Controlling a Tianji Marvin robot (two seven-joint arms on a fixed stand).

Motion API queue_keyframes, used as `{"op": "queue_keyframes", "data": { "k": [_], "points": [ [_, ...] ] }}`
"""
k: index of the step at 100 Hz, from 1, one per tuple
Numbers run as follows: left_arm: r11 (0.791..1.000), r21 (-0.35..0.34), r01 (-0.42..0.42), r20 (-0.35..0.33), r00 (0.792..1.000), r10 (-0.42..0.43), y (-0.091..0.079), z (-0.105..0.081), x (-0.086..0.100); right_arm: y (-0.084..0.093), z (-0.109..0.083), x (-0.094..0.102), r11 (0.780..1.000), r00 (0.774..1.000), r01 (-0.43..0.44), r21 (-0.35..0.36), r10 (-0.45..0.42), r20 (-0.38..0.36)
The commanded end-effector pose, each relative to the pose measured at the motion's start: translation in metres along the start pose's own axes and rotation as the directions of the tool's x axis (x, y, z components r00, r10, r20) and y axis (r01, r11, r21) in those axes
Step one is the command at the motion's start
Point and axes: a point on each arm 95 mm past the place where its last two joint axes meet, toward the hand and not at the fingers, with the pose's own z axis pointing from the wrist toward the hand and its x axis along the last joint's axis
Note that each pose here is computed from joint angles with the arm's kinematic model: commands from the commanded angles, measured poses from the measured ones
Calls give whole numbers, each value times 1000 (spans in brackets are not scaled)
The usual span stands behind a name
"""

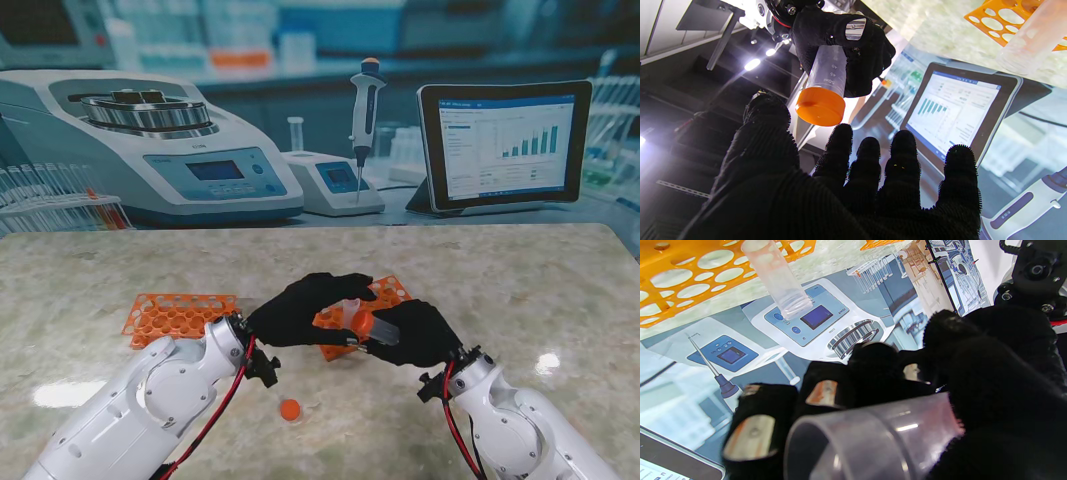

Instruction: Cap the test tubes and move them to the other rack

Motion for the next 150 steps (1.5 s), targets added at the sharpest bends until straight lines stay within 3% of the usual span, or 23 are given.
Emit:
{"op": "queue_keyframes", "data": {
  "k": [1,82,150],
  "points": [
    [1000,0,-6,2,1000,6,0,1,1,-2,0,2,1000,1000,-8,1,8,0],
    [999,1,-43,5,999,43,5,8,-2,-2,-1,2,1000,1000,-7,-1,7,2],
    [999,39,-24,-9,1000,25,9,10,-1,-2,-1,2,1000,1000,-7,2,7,1]
  ]
}}
